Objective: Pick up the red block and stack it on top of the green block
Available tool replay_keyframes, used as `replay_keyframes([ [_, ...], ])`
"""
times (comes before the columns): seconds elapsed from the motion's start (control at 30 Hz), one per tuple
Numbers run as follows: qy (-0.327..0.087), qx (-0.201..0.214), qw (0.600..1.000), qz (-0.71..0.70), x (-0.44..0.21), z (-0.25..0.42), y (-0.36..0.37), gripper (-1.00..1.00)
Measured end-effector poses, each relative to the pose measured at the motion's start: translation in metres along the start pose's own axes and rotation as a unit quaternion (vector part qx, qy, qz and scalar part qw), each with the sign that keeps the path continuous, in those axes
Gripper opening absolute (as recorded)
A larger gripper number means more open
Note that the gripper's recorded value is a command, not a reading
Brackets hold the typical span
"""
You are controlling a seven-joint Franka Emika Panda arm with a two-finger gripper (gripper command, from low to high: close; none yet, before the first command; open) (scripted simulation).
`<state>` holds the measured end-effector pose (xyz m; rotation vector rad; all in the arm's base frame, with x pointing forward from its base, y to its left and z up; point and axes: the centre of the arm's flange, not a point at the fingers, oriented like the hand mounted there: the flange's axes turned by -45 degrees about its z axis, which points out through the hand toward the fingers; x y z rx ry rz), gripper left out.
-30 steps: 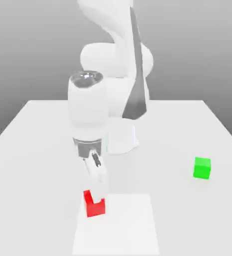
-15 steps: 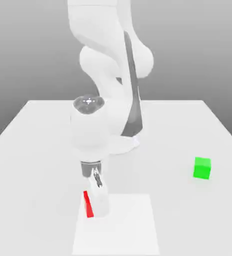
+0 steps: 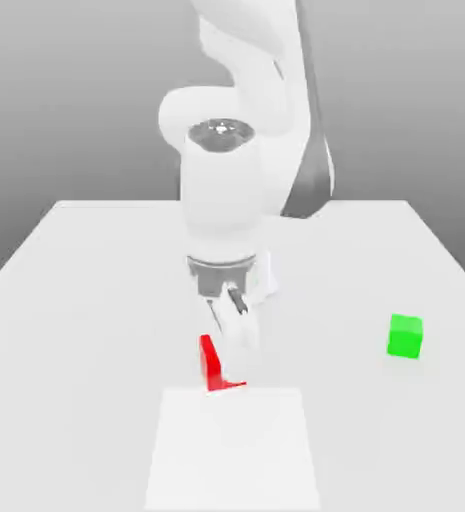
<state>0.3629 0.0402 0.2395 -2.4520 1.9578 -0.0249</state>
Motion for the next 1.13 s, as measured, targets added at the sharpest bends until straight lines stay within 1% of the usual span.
replay_keyframes([
  [0.23,-0.001,0.003,0.999,0.039,-0.134,-0.022,0.018,-1.00],
  [0.5,-0.005,-0.004,0.997,0.078,-0.264,-0.017,0.099,-1.00],
  [0.6,-0.005,-0.004,0.997,0.083,-0.280,-0.003,0.114,-1.00],
  [0.77,-0.004,-0.003,0.996,0.084,-0.283,0.025,0.116,-1.00],
  [0.9,-0.005,-0.001,0.996,0.084,-0.283,0.025,0.116,-1.00],
  [0.93,-0.005,-0.001,0.996,0.084,-0.283,0.025,0.115,1.00],
  [1.13,-0.005,-0.001,0.996,0.084,-0.283,0.025,0.115,1.00],
])
